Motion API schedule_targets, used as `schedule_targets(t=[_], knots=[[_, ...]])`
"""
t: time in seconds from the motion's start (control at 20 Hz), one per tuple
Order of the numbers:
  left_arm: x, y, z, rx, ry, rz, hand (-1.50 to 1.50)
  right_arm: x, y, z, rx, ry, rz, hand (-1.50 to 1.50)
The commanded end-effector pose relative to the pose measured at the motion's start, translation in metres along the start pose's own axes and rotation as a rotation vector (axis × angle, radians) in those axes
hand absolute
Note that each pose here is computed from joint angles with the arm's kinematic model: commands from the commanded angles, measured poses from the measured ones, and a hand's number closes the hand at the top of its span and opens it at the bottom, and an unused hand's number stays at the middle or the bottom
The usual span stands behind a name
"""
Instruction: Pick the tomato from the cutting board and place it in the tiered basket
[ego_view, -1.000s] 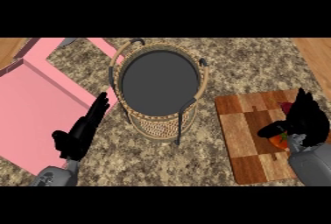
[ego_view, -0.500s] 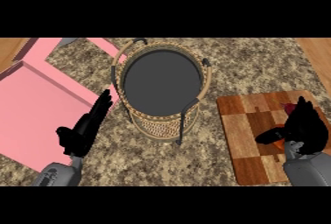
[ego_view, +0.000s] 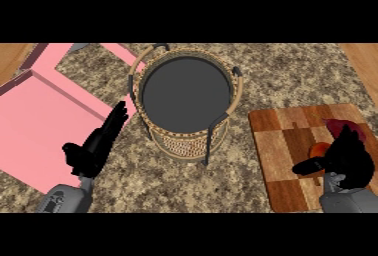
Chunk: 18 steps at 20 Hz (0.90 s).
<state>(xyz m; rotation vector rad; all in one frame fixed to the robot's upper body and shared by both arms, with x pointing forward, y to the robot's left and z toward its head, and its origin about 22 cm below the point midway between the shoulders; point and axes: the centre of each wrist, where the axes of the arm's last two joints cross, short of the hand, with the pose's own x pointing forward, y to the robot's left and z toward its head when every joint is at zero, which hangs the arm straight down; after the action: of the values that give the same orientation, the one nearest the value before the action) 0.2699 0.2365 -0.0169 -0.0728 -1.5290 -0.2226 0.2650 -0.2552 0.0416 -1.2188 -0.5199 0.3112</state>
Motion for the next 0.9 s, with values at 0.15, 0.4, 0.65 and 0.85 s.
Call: schedule_targets(t=[0.15, 0.4, 0.65, 0.85], knots=[[0.002, -0.003, 0.006, -0.007, -0.005, -0.007, 0.0, 0.004, 0.03, -0.001, 0.02, 0.182, -0.009, -1.5], [-0.02, -0.005, 0.006, -0.006, -0.001, 0.004, 0.0, -0.009, 0.024, -0.012, 0.019, 0.156, -0.045, -1.5], [-0.013, -0.004, 0.013, 0.008, 0.0, 0.003, 0.0, 0.0, 0.024, -0.023, -0.094, 0.021, -0.089, 1.5], [-0.003, 0.001, -0.001, -0.001, -0.006, -0.008, 0.0, 0.004, 0.031, -0.015, -0.122, 0.006, -0.072, 1.5]])
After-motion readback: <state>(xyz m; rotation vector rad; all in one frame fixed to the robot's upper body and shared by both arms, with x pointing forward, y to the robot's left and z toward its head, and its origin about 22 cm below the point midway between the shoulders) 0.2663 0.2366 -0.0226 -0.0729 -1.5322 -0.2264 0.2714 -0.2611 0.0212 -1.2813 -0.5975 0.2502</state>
